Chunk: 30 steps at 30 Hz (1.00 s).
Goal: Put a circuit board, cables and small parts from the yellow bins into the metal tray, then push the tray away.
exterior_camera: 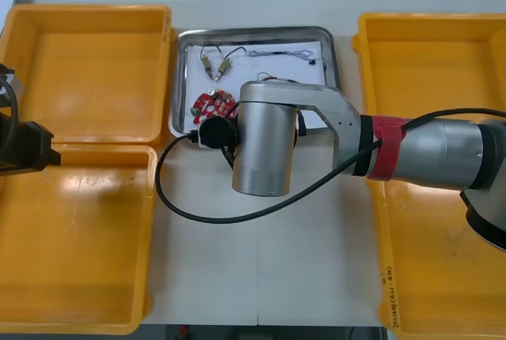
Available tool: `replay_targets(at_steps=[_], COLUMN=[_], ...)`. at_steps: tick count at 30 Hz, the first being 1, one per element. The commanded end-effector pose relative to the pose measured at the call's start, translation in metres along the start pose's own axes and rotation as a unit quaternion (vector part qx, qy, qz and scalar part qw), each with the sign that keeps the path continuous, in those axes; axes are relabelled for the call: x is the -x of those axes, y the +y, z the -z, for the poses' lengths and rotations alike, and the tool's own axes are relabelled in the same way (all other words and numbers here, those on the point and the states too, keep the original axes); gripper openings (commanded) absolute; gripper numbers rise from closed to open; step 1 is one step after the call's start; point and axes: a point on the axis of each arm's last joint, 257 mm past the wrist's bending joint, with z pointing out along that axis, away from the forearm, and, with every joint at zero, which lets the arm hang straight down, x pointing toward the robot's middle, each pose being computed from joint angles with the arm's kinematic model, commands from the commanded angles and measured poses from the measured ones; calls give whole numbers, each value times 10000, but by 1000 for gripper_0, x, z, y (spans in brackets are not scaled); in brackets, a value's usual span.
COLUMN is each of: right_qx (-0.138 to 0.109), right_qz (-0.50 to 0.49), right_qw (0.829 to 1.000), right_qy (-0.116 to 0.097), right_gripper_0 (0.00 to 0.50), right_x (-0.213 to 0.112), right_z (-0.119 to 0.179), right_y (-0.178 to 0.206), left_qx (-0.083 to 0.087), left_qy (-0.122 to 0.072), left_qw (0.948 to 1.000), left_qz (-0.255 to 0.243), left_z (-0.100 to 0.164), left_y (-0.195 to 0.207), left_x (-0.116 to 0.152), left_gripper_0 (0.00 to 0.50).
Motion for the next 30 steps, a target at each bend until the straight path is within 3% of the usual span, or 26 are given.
replay_targets(at_steps=[1, 18, 30], right_qx=[-287, -644, -823], right_qz=[321, 185, 34], right_qw=[9989, 9976, 9957], right_qy=[-182, -150, -430], right_gripper_0=[0, 0, 0], right_x=[20, 13, 17], right_z=[8, -2, -18], right_y=[-29, -76, -101], left_qx=[276, 276, 276], left_qy=[-184, -184, -184], left_qw=[9984, 9984, 9984], left_qz=[-448, -448, -448], left_z=[15, 15, 15], left_y=[18, 18, 18], left_x=[7, 7, 7], left_gripper_0=[500, 500, 500])
